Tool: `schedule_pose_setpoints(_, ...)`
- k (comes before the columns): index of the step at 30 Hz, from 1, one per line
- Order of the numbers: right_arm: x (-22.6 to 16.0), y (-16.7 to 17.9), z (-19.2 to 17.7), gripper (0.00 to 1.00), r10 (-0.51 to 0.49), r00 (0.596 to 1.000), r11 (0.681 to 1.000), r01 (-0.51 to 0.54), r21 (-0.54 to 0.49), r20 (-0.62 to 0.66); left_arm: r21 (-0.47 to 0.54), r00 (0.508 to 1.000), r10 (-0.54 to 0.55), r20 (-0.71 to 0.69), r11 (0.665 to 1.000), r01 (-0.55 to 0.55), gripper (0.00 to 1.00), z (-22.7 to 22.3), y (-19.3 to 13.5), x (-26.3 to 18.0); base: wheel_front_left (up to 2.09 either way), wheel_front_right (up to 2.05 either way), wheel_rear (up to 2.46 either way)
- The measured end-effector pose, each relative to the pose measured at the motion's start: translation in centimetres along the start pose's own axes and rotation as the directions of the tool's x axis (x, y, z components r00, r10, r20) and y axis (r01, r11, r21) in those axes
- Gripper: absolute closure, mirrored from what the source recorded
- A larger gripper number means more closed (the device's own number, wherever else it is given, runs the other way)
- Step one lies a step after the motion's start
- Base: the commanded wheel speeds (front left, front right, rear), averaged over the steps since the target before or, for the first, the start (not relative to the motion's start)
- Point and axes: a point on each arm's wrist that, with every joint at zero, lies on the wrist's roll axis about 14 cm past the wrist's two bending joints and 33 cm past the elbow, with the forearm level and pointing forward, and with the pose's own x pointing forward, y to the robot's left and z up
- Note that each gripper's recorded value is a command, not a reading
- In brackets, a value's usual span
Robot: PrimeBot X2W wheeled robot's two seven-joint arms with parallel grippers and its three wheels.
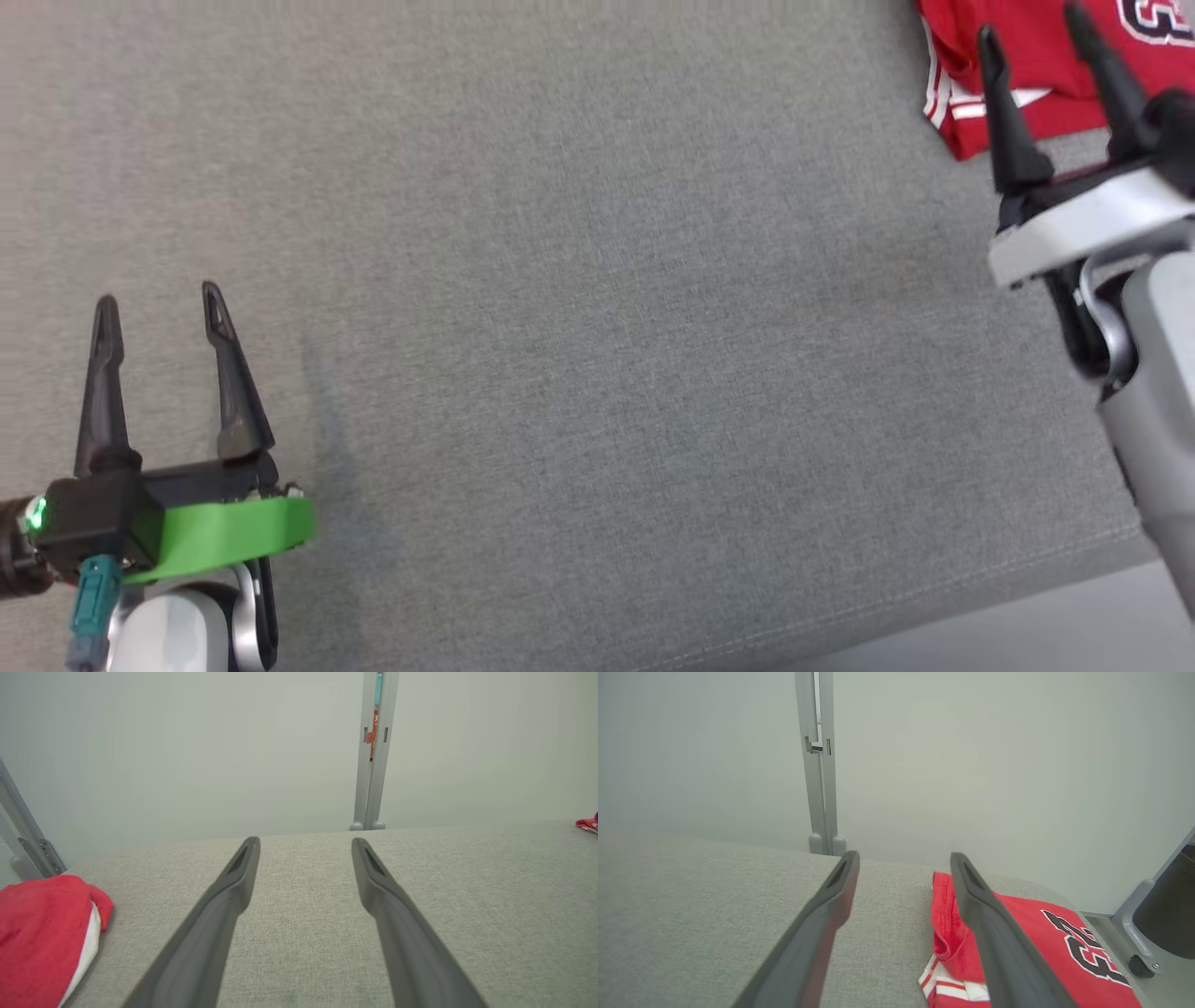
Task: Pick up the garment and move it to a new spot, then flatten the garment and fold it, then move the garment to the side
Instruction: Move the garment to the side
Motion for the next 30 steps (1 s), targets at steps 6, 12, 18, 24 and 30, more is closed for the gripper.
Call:
schedule_pose_setpoints(6, -2.9, 2.7, -0.1, 0.0, 0.015, 1.0, 0.997, -0.015, 0.076, 0.007, 0.004, 1.0, 0.026, 0.01, 1.0, -0.026, 0.0, 1.7, 1.0, -2.1, 0.0, 0.0, 0.0)
schedule_pose_setpoints(12, -5.4, 5.3, 0.1, 0.0, 0.03, 0.999, 0.99, -0.033, 0.139, 0.021, 0.005, 0.998, 0.065, 0.009, 0.998, -0.065, 0.0, 2.6, 2.3, -4.2, 0.0, 0.0, 0.0)
schedule_pose_setpoints(18, -7.7, 7.3, 0.1, 0.0, 0.026, 0.999, 0.978, -0.032, 0.207, 0.029, 0.006, 0.995, 0.101, 0.011, 0.995, -0.101, 0.0, 3.4, 3.7, -5.9, 0.0, 0.0, 0.0)
schedule_pose_setpoints(24, -9.2, 8.6, -0.3, 0.0, 0.013, 1.0, 0.971, -0.018, 0.239, 0.024, 0.005, 0.992, 0.123, 0.009, 0.992, -0.123, 0.0, 3.6, 4.5, -7.2, 0.0, 0.0, 0.0)
schedule_pose_setpoints(30, -10.6, 9.3, -0.3, 0.0, 0.005, 1.0, 0.971, -0.01, 0.239, 0.023, 0.002, 0.989, 0.144, 0.013, 0.99, -0.144, 0.0, 4.0, 5.1, -8.1, 0.0, 0.0, 0.0)
